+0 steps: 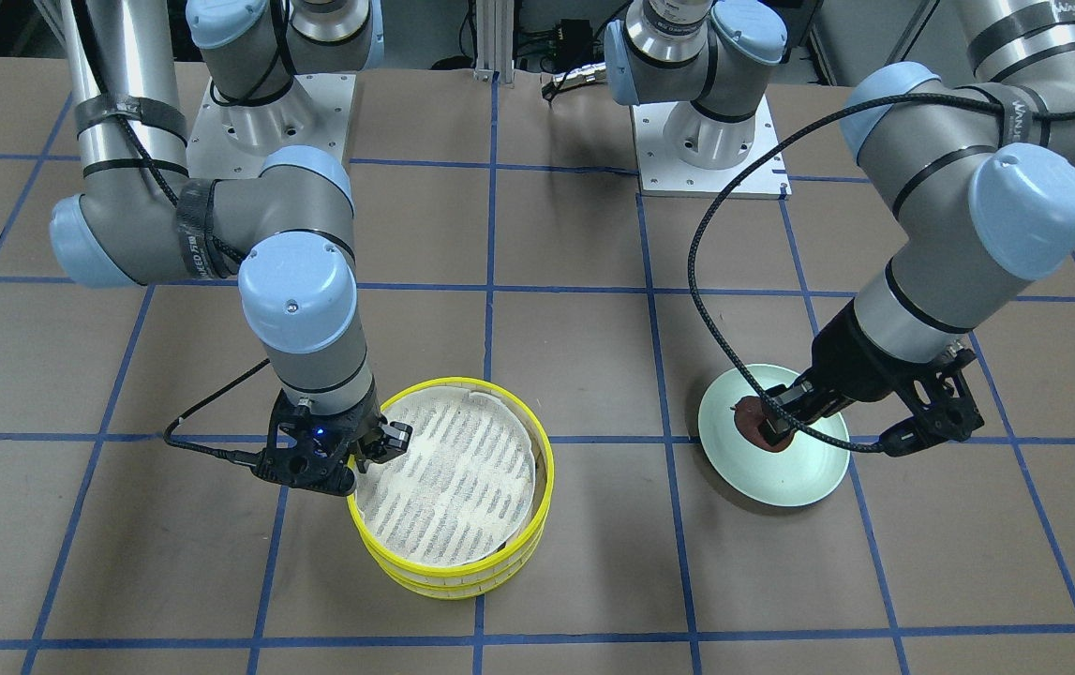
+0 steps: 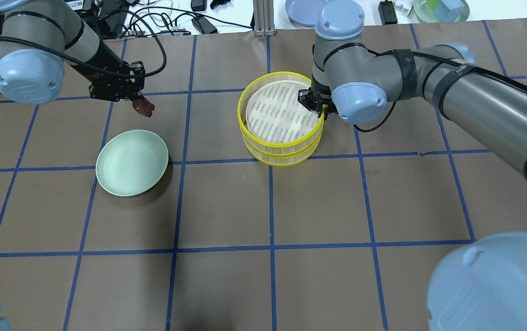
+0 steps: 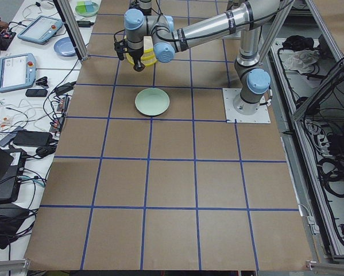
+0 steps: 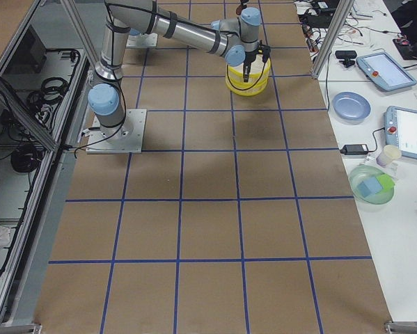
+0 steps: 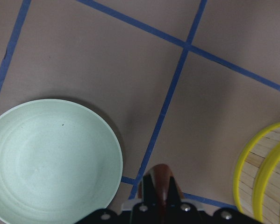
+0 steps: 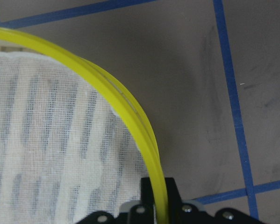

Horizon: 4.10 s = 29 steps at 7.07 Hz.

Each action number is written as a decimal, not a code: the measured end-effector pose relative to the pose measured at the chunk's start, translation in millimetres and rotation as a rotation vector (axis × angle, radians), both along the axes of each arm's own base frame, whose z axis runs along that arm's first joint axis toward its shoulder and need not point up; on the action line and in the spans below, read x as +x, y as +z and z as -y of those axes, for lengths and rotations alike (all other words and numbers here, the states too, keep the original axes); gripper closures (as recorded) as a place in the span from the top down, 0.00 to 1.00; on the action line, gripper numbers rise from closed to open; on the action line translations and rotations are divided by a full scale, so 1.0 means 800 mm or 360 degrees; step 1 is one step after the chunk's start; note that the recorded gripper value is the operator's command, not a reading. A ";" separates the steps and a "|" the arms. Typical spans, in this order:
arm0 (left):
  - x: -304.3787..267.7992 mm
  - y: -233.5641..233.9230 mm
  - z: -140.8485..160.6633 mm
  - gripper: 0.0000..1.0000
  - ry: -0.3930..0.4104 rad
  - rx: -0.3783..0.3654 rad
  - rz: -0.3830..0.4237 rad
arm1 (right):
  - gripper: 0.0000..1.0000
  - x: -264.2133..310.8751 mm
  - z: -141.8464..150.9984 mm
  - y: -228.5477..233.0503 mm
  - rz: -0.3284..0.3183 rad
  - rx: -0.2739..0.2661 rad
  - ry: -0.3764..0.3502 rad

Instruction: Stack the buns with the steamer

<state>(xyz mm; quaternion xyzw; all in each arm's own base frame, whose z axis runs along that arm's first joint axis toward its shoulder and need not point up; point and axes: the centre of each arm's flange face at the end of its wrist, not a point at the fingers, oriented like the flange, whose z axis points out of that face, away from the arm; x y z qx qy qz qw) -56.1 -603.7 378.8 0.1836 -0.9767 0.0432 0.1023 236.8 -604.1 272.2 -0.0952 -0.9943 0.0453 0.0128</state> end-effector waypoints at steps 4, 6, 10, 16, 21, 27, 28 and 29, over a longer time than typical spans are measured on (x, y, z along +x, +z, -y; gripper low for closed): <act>-0.037 0.010 0.003 0.00 0.0147 -0.0038 -0.0172 | 1.00 -0.006 0.007 0.019 -0.0021 -0.0077 0.0075; -0.095 0.010 0.008 0.00 0.0237 -0.0083 -0.0269 | 1.00 -0.028 0.020 0.072 -0.0034 -0.0195 0.0146; -0.220 -0.025 0.012 0.31 0.0299 -0.0078 -0.0554 | 1.00 -0.087 -0.022 0.234 -0.0062 -0.0311 0.0285; -0.259 -0.051 0.014 1.00 0.0267 -0.0059 -0.0572 | 1.00 -0.113 -0.049 0.280 -0.0060 -0.0373 0.0382; -0.085 0.083 -0.014 1.00 -0.0320 0.0012 0.0247 | 1.00 -0.113 -0.049 0.279 -0.0060 -0.0369 0.0381; -0.033 0.142 -0.082 1.00 -0.0375 0.0141 0.0325 | 1.00 -0.113 -0.048 0.279 -0.0059 -0.0371 0.0381; -0.033 0.141 -0.082 1.00 -0.0377 0.0143 0.0318 | 1.00 -0.113 -0.049 0.280 -0.0059 -0.0369 0.0380; -0.034 0.139 -0.082 1.00 -0.0379 0.0147 0.0314 | 1.00 -0.113 -0.051 0.283 -0.0053 -0.0359 0.0379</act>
